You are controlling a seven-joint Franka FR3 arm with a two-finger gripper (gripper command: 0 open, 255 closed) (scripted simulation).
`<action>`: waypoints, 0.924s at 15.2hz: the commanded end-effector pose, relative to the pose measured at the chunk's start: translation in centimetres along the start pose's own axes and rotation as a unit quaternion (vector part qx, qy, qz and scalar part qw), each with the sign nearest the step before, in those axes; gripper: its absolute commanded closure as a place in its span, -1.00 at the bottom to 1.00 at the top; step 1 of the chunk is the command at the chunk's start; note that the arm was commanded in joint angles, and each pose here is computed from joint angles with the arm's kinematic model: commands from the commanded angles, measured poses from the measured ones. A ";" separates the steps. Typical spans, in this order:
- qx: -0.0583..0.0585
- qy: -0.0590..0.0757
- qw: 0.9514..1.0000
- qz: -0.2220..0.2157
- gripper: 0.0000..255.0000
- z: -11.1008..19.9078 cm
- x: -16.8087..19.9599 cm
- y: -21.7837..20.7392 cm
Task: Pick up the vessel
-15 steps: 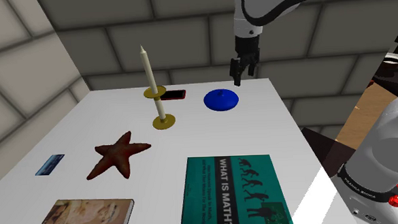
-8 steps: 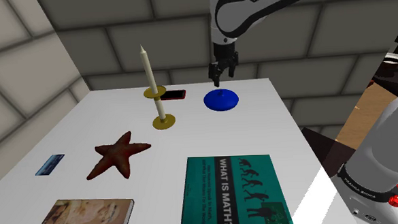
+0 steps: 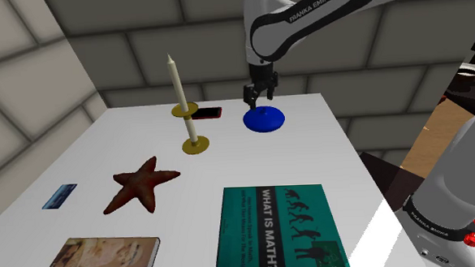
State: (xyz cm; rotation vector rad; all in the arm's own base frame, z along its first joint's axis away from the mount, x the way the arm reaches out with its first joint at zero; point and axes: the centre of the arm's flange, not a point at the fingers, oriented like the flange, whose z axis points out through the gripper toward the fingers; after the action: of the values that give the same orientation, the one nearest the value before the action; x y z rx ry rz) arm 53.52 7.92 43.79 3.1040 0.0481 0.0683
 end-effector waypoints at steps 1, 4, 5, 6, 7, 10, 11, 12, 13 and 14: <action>0.000 0.000 1.000 0.000 -1.00 0.9 0.0 0.1; 0.000 0.000 1.000 0.000 1.00 0.9 -0.1 0.1; 0.000 0.000 1.000 0.000 1.00 0.9 -0.1 0.0; 0.000 0.000 1.000 0.000 1.00 0.9 -0.1 0.0; 0.000 0.000 1.000 0.000 1.00 0.9 -0.1 0.1; 0.000 0.000 1.000 0.000 1.00 0.9 -0.1 0.0; 0.000 0.000 1.000 0.000 1.00 0.9 -0.1 0.0; 0.000 0.000 1.000 0.000 1.00 0.9 0.0 0.1; 0.000 0.000 1.000 0.000 1.00 0.3 0.0 0.1; 0.000 0.000 1.000 0.000 1.00 -0.2 0.0 0.1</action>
State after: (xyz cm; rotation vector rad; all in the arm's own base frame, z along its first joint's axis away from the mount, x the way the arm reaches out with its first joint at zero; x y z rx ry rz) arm 53.40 7.79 43.57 3.1041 0.0482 0.0692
